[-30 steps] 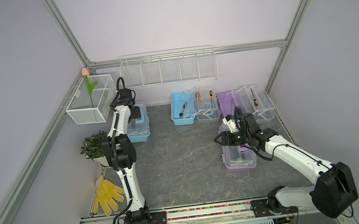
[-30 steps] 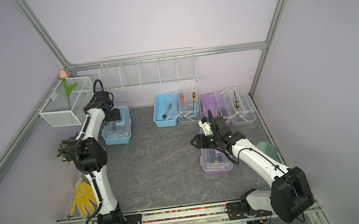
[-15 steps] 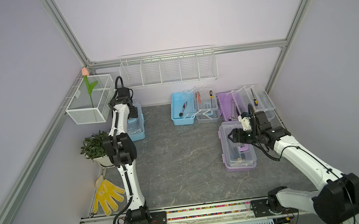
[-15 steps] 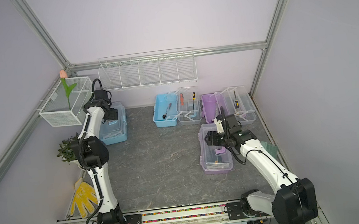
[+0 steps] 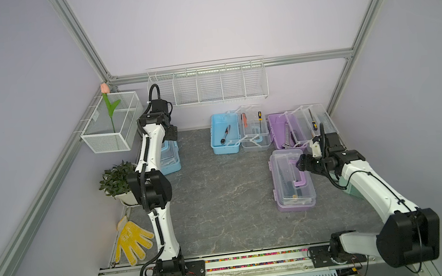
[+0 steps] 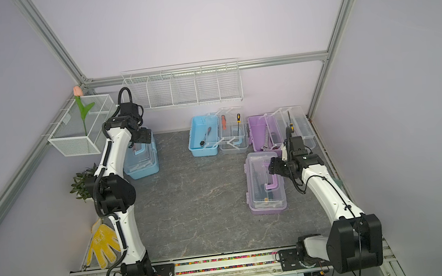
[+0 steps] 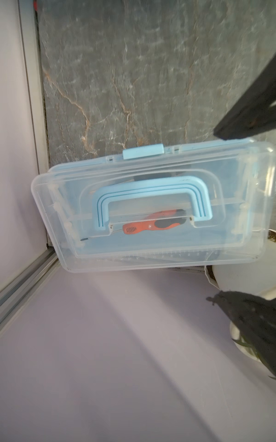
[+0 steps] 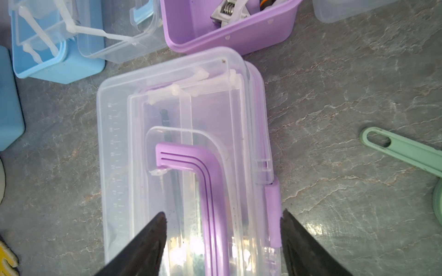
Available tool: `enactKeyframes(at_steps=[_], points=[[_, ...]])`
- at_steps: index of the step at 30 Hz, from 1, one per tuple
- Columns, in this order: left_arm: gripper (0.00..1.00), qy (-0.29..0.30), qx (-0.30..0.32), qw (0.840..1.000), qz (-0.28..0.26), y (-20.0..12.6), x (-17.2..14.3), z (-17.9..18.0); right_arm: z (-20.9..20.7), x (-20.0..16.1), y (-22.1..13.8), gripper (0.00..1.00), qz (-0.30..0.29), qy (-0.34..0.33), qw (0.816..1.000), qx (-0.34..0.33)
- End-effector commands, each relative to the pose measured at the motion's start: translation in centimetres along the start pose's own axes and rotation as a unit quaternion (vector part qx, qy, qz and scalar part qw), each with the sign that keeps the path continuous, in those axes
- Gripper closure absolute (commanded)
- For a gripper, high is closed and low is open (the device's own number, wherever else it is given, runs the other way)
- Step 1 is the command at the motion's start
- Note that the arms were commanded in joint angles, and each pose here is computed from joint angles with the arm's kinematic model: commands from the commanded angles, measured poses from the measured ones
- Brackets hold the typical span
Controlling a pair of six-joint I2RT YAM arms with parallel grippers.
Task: Close toolboxes
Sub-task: Move the toolbox to the corner of the board, then move the toolbox to the center of the board.
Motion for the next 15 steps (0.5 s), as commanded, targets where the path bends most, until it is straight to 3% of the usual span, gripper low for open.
enactKeyframes(at_steps=[1,8,11,15], points=[[0.00,-0.040,-0.018,0.999,0.013,-4.5,-1.1,0.6,0.0,-1.0,0.1,0.29,0.027,-0.008,1.000,0.002],[0.00,-0.032,-0.119,0.990,-0.063,-11.7,-3.3,-5.4,0.3,-3.4,1.0,0.37,0.064,-0.025,0.998,-0.006],[0.00,-0.045,-0.179,0.980,-0.078,-13.4,-5.4,-7.5,1.7,-4.5,0.7,0.42,0.063,-0.045,0.997,0.001],[0.00,-0.056,-0.215,0.971,-0.090,-15.4,-8.3,-9.0,3.7,-6.1,0.9,0.47,0.081,-0.064,0.994,0.027]])
Point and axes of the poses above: each gripper's point midway between its finger pads, its own y axis out along the fingers, its own z axis along the line the jaws close on, x = y × z, the point moved 6 cm from there along -y, back along the fingers, and after that the axes turned 5 degrees about y, right-handed, at the moved point
